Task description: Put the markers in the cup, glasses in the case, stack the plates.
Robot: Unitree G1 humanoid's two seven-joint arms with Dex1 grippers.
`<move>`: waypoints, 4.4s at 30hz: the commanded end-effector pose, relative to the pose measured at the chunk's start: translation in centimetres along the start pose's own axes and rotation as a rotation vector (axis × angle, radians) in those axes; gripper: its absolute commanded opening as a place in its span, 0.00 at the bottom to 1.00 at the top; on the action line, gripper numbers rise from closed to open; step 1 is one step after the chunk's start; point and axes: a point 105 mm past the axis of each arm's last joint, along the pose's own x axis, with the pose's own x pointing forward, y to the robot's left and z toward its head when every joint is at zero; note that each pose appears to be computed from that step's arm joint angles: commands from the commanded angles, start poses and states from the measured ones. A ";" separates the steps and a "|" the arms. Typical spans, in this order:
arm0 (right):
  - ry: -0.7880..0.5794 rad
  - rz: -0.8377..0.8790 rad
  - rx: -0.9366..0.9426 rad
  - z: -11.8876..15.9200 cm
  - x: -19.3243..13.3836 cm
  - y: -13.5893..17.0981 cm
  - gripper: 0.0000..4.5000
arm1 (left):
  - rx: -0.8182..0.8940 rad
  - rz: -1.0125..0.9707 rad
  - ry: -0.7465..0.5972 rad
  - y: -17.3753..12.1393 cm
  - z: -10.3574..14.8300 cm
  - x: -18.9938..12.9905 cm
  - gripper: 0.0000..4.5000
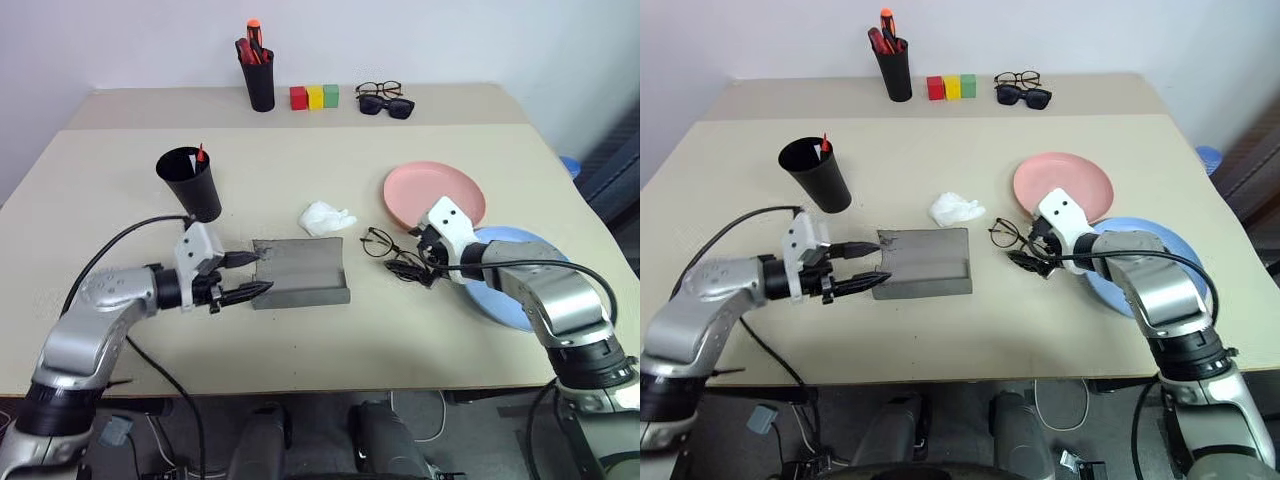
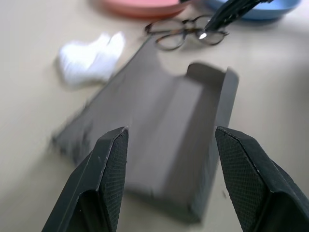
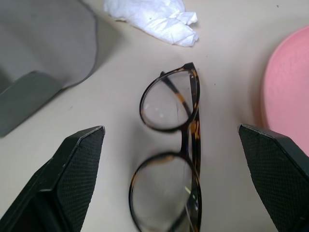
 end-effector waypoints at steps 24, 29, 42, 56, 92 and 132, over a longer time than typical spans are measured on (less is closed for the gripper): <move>0.030 -0.054 -0.013 0.6 0.5 -1.1 0.02 | -0.044 0.101 -0.051 -0.7 0.7 -1.2 0.65; 0.034 -0.060 -0.030 0.8 0.4 -1.3 0.02 | -0.044 0.105 -0.049 -0.6 0.6 -1.2 0.65; -0.234 0.169 -0.375 8.6 -0.4 4.5 0.02 | -0.031 0.344 0.005 3.6 -1.7 -5.1 0.65; -0.275 0.394 -0.588 9.8 5.7 10.1 0.02 | -0.047 0.374 0.021 3.5 -2.4 -6.9 0.65; -0.379 0.272 -0.340 7.6 -1.0 7.4 0.66 | -0.273 0.231 0.053 6.8 6.4 8.4 0.02; -0.234 -0.087 -0.322 7.5 8.0 0.7 0.66 | 0.038 0.331 -0.059 3.1 2.1 -1.8 0.02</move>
